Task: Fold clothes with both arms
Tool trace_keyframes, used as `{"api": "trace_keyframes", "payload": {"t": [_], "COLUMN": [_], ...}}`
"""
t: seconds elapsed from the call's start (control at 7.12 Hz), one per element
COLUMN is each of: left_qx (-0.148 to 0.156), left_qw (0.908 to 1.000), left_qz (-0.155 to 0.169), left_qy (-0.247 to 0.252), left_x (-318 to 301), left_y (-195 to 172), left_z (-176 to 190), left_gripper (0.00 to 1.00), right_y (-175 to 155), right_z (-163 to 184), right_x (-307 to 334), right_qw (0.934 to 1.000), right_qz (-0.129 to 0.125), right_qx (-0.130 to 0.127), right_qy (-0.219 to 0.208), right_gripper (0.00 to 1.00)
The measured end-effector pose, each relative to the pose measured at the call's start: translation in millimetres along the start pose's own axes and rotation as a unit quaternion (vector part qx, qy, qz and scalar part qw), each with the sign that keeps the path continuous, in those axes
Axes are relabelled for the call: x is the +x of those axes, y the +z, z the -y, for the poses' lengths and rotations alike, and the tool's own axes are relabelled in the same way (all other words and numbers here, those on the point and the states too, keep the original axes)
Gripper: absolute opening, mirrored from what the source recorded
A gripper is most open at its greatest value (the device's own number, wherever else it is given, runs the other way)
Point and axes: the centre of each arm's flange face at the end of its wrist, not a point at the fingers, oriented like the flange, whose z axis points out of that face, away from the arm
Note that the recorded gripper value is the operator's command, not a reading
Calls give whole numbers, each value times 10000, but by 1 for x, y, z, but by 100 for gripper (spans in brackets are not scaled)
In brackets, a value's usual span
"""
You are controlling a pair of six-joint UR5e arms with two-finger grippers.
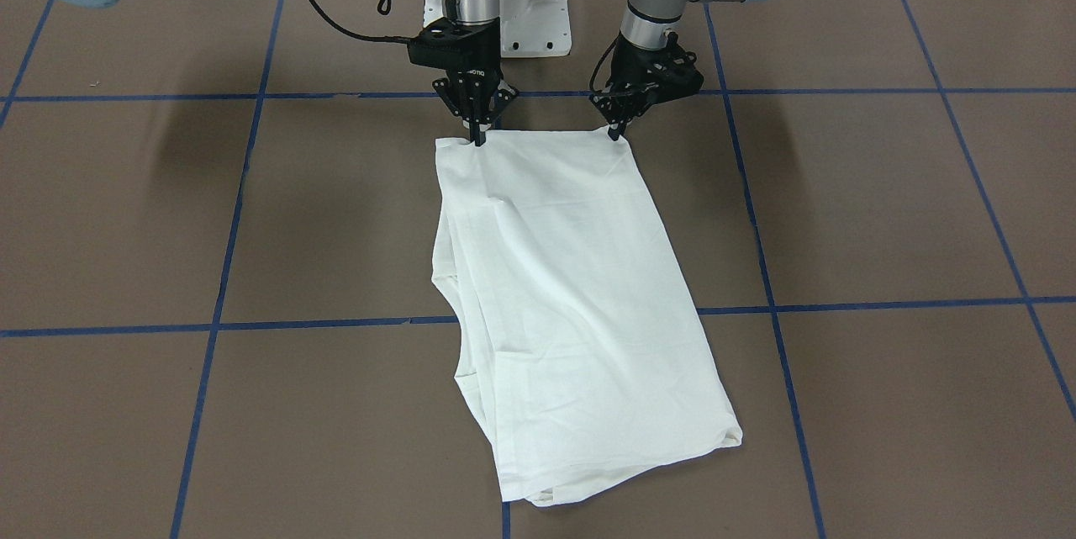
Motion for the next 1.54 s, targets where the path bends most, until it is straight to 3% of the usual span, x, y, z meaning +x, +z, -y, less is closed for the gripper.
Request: {"api": "trace_keyframes", "payload": {"t": [0.28, 0.84, 0.98, 1.26, 1.54], "left_qx": [-20, -523, -632, -575, -239], "left_qw": [9988, 9955, 9951, 9963, 9976], "left_qz": [-251, -500, -483, -248, 62], "left_qy": [416, 616, 588, 582, 643], "left_x": [18, 62, 62, 66, 71], "left_y": [-42, -184, -208, -198, -166], "left_z": [8, -6, -8, -5, 27], "left_gripper": [0, 0, 0, 0, 0], "right_y": [-19, -156, -177, -171, -123], "right_z": [11, 46, 52, 57, 72], "right_x": [2, 33, 38, 19, -17], "right_qw": [9999, 9990, 9987, 9988, 9992], "right_qz": [90, 114, 111, 48, 78], "right_qx": [-62, -355, -402, -263, 61], "right_qy": [9, -239, -279, -415, -388], "right_gripper": [0, 0, 0, 0, 0]}}
